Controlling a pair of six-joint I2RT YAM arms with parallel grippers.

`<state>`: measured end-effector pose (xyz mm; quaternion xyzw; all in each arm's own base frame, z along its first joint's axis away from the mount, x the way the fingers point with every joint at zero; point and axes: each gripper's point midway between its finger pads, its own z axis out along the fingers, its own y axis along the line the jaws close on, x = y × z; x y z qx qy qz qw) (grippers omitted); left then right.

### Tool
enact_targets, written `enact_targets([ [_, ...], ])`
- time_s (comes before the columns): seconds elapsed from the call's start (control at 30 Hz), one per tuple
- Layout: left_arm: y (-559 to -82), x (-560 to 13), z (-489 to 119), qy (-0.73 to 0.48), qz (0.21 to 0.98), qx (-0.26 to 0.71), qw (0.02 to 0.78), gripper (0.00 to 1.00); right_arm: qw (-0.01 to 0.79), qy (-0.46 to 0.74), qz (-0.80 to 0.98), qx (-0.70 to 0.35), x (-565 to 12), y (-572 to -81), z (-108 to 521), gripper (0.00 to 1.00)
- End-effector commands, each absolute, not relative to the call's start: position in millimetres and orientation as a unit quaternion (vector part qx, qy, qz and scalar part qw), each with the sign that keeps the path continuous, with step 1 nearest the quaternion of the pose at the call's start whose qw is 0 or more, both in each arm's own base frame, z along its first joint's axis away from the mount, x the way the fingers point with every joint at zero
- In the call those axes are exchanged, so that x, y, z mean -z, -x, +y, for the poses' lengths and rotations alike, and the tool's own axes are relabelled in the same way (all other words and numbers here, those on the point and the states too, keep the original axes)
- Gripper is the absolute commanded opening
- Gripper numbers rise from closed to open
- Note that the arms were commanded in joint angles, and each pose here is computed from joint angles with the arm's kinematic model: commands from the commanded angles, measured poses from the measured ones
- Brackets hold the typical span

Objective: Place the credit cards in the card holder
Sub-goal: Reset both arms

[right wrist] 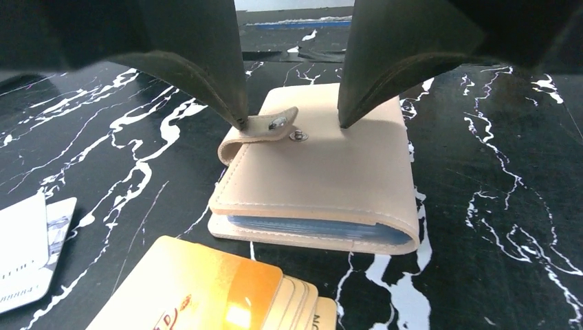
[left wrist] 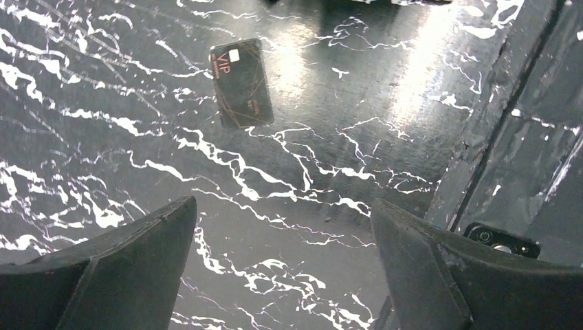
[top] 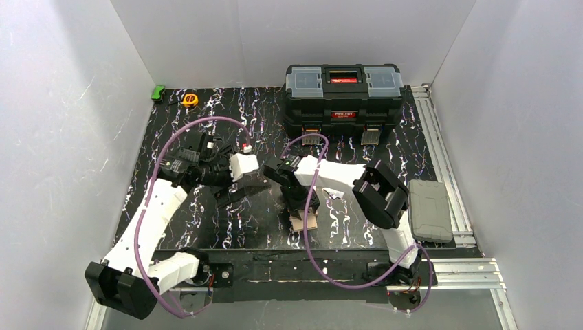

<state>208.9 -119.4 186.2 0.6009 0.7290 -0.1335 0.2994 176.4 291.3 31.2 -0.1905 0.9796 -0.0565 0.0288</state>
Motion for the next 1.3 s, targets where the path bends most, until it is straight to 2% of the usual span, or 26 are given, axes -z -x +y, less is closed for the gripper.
enact_targets([
  [0.0, -215.2, -192.7, -111.0, -0.539, 0.771, 0.127, 0.313, 0.98, 0.132, 0.184, 0.974, 0.008, -31.2, -210.1, 329.6, 0.60],
  [0.13, -225.7, -197.6, -109.0, -0.503, 0.786, 0.126, 0.337, 0.98, 0.182, 0.193, 0.964, -0.019, -88.9, -217.3, 341.6, 0.68],
  [0.2, -230.4, -199.0, -110.2, -0.482, 0.794, 0.133, 0.346, 0.98, 0.218, 0.190, 0.956, -0.048, -121.7, -222.2, 343.2, 0.80],
  [0.23, -236.7, -198.9, -108.6, -0.465, 0.802, 0.126, 0.353, 0.98, 0.238, 0.191, 0.950, -0.063, -137.7, -224.7, 343.3, 0.93],
  [0.27, -244.5, -198.7, -105.9, -0.445, 0.811, 0.115, 0.362, 0.98, 0.260, 0.193, 0.943, -0.076, -155.1, -227.9, 342.8, 0.98],
  [0.4, -272.1, -198.8, -91.7, -0.370, 0.842, 0.080, 0.384, 0.98, 0.322, 0.194, 0.922, -0.089, -213.2, -243.6, 326.9, 0.98],
  [0.5, -282.4, -200.0, -88.8, -0.332, 0.854, 0.103, 0.386, 0.98, 0.353, 0.168, 0.918, -0.075, -239.8, -262.8, 297.6, 0.98],
  [0.63, -295.6, -189.6, -85.9, -0.296, 0.871, 0.122, 0.373, 0.98, 0.360, 0.057, 0.928, -0.074, -247.7, -295.3, 231.4, 0.98],
  [0.73, -299.6, -178.9, -86.6, -0.289, 0.874, 0.129, 0.369, 0.87, 0.387, -0.031, 0.921, -0.038, -227.8, -314.8, 168.2, 0.98],
  [0.8, -303.5, -169.3, -84.7, -0.277, 0.877, 0.125, 0.371, 0.85, 0.415, -0.052, 0.908, 0.000, -210.2, -322.1, 132.2, 0.98],
  [0.9, -309.8, -156.2, -79.2, -0.247, 0.887, 0.117, 0.373, 0.88, 0.470, -0.073, 0.877, 0.074, -195.7, -331.9, 86.9, 0.98],
  [0.97, -315.6, -148.2, -74.6, -0.230, 0.890, 0.113, 0.377, 0.98, 0.494, -0.105, 0.852, 0.138, -192.7, -336.1, 54.4, 0.98],
  [1.07, -327.2, -135.8, -64.4, -0.203, 0.887, 0.105, 0.402, 0.98, 0.500, -0.158, 0.831, 0.184, -185.6, -342.7, 12.0, 0.98],
  [1.27, -353.4, -103.4, -46.8, -0.160, 0.875, 0.095, 0.447, 0.98, 0.510, -0.203, 0.812, 0.199, -148.5, -356.0, -33.3, 0.98],
])
